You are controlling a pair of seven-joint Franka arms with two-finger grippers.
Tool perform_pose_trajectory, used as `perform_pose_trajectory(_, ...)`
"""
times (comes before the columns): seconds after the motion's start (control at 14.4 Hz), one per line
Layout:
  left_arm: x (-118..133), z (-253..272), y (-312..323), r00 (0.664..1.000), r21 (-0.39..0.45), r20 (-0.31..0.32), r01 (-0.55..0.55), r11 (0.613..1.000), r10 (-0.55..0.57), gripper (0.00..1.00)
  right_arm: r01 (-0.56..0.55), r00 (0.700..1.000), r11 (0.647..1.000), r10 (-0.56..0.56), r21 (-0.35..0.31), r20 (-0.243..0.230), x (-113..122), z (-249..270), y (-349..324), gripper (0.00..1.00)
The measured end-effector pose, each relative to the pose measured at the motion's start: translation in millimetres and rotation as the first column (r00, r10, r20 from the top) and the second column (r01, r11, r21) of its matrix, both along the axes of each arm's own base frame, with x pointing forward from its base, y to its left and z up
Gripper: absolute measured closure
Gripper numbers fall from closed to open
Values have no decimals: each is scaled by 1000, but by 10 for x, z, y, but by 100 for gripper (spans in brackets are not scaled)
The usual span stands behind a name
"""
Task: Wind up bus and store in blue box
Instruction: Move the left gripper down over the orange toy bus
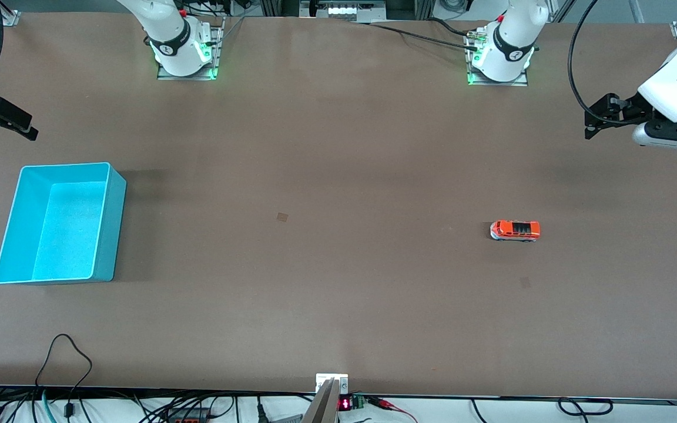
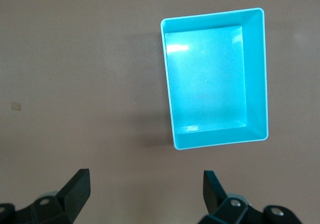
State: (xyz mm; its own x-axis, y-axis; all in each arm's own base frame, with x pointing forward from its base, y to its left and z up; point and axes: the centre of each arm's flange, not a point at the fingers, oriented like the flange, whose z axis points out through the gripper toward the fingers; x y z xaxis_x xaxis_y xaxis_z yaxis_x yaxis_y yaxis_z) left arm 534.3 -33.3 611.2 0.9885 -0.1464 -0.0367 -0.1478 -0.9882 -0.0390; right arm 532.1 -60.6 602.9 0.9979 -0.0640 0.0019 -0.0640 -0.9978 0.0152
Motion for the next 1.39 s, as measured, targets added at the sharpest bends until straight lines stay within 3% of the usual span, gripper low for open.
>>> perform_pose_trajectory(0.56,-8,-35,50,1000,1,-23,-10,1000,10,0,1,1000,1000,-1,0,0,-1,0,-6,0)
perform_pose_trajectory(0.91,-74,-206,-24,991,8,-137,4,1000,-3,0,1,1000,1000,-1,0,0,-1,-1,-8,0)
perform_pose_trajectory(1.11,-145,-352,-46,970,12,-244,14,1000,-10,0,1,1000,1000,-1,0,0,0,-1,-8,0)
perform_pose_trajectory(1.39,-136,-490,-56,937,-40,-304,168,985,-172,0,2,1000,1000,-2,0,0,1,-2,-9,0)
